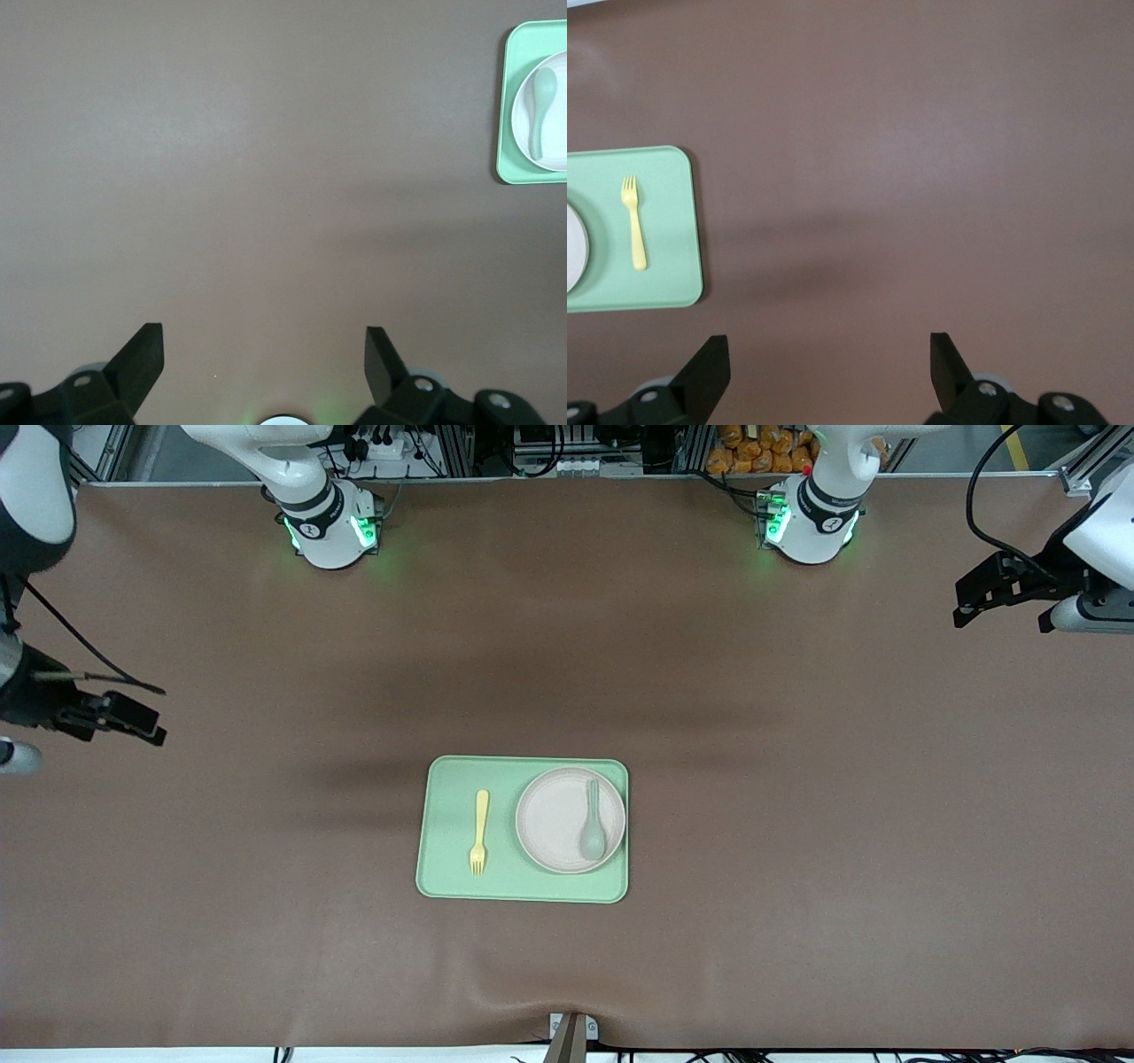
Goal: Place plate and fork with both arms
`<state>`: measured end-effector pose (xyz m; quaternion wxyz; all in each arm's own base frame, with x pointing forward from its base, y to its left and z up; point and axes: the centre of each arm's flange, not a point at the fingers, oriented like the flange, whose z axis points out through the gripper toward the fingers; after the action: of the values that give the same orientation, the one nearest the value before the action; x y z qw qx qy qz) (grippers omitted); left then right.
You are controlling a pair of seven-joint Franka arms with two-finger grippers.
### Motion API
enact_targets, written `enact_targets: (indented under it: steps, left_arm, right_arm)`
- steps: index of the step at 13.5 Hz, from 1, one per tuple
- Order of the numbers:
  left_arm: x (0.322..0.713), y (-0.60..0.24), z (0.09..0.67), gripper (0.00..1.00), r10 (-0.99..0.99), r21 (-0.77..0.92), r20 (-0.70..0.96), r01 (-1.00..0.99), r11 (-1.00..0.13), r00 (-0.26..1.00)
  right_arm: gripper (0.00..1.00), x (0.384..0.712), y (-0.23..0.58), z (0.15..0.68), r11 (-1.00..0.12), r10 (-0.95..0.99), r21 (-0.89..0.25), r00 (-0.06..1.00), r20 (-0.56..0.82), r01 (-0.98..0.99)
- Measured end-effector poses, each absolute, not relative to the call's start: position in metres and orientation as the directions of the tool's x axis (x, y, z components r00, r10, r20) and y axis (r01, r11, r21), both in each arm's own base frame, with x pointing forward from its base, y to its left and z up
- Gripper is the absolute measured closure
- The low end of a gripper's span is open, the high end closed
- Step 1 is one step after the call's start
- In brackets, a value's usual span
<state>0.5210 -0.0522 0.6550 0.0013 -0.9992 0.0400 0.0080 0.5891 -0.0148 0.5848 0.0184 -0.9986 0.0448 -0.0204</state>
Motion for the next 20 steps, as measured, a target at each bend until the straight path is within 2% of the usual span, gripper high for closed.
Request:
enact_targets:
  steps: [5, 14, 20]
  left_arm:
    - [0.521, -0.052, 0.655, 0.0, -0.08, -0.002, -0.016, -0.08, -0.997, 0.997]
    - [0.521, -0.053, 0.656, 0.0, -0.082, -0.002, -0.014, -0.082, -0.997, 0.997]
    - [0.521, -0.056, 0.658, 0.0, -0.087, -0.002, -0.009, -0.087, -0.996, 0.996]
  right_arm:
    - [0.0, 0.54, -0.004, 0.592, -0.997, -0.07, -0.04, 0.997, 0.017, -0.069]
    - [0.0, 0.553, -0.013, 0.632, -0.999, -0.031, -0.017, 0.998, 0.062, -0.03]
    - [0.0, 0.553, -0.017, 0.63, -1.0, 0.0, 0.013, 0.999, 0.045, -0.001]
